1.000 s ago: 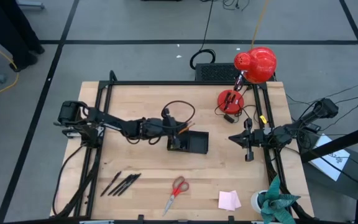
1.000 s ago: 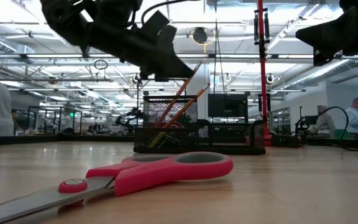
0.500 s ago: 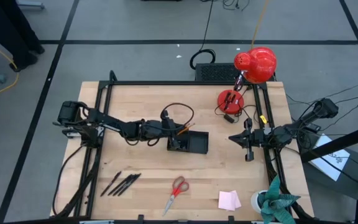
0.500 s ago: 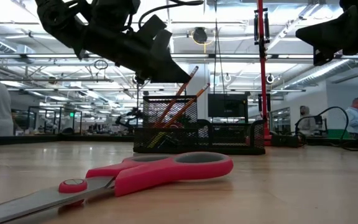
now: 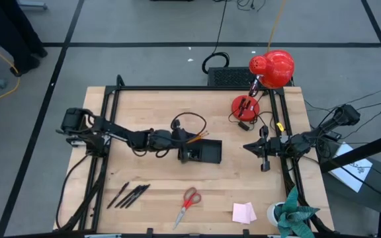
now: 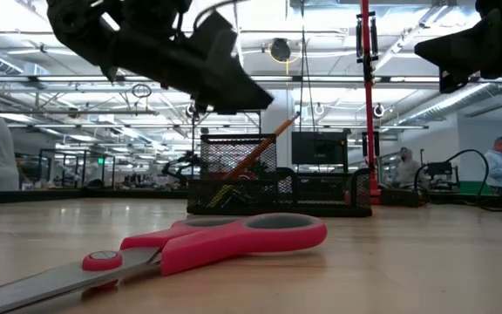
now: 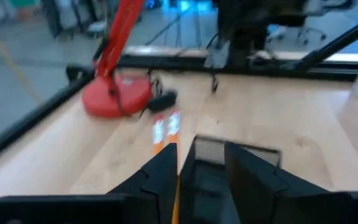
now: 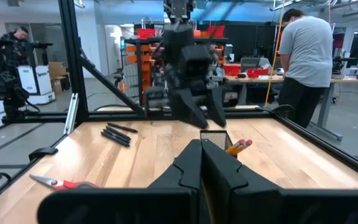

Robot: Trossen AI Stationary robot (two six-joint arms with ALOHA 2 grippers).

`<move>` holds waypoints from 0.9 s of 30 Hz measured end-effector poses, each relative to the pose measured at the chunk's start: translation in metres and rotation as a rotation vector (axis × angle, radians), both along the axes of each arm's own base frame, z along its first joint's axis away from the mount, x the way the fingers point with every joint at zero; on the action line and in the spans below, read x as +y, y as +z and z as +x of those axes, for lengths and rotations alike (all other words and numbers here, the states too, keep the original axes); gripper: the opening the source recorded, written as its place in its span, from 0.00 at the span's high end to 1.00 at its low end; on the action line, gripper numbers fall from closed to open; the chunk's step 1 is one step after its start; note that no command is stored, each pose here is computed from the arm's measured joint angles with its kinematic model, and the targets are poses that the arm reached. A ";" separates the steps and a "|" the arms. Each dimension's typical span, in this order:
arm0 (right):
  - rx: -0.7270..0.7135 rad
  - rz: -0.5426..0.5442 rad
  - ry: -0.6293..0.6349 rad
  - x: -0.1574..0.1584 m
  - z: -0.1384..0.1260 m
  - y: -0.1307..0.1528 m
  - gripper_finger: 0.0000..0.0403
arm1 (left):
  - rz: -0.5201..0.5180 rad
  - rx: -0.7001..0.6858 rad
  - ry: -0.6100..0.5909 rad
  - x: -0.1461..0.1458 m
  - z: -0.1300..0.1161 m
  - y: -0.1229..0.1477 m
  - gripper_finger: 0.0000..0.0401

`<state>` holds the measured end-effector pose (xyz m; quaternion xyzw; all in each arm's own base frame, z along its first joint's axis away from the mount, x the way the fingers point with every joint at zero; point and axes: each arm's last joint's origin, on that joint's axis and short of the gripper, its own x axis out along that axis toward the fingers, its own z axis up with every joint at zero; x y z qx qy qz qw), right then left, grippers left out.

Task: Pick and place office supplies into organizer
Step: Put the pen into the desk organizer

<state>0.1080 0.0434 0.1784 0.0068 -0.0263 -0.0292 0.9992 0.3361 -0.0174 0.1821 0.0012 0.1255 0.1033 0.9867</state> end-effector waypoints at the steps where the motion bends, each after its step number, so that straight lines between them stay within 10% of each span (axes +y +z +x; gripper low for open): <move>1: 0.002 -0.001 0.000 0.000 0.000 0.000 0.99 | 0.032 -0.009 -0.020 -0.004 -0.001 0.004 0.64; 5: 0.003 -0.002 0.000 0.000 0.000 0.000 0.99 | 0.098 -0.071 -0.093 -0.025 -0.012 0.033 0.63; 10: 0.003 -0.002 0.000 0.000 0.000 0.000 0.99 | -0.084 0.082 -0.117 -0.051 -0.041 0.059 0.63; 16: 0.005 0.018 0.001 0.000 0.000 -0.001 0.99 | -0.353 0.454 -0.081 -0.089 -0.083 0.045 0.63; 27: 0.015 0.024 0.001 0.001 0.001 -0.002 0.99 | -0.613 0.680 0.000 -0.140 -0.128 0.029 0.63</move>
